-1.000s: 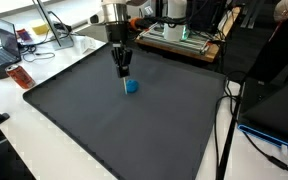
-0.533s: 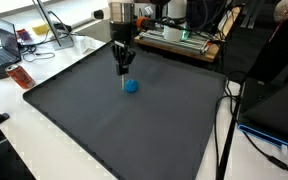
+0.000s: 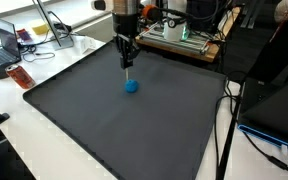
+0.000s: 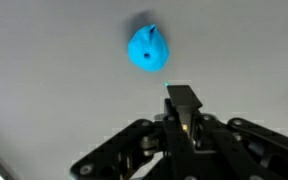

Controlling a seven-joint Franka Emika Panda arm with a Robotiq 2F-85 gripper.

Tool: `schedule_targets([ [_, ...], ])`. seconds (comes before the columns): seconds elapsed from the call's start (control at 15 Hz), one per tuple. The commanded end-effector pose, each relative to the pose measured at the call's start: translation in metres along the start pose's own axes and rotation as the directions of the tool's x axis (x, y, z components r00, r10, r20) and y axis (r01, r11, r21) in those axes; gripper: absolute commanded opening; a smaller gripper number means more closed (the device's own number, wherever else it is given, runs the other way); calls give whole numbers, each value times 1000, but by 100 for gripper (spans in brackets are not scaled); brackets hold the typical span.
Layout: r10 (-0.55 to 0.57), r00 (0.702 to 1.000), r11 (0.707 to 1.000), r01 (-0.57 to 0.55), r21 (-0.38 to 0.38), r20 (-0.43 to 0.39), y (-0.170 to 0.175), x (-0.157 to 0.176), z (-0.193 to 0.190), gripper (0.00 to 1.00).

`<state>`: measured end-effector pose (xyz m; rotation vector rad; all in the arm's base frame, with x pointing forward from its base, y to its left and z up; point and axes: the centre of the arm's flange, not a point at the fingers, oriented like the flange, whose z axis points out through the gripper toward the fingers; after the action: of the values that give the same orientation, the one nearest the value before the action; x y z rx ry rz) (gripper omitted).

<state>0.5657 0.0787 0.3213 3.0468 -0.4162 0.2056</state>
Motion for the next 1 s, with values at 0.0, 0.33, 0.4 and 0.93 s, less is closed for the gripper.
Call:
schedule_targets([
  [0.0,26,998,997,-23,-68,48,-19,16,-13,3],
  [0.33,83,993,981,-68,-179,80,-33,30,-9,3],
  [0.4,97,992,976,-78,-204,84,-35,33,-5,3],
  [0.93,211,977,901,-180,-395,38,-45,51,31,3],
])
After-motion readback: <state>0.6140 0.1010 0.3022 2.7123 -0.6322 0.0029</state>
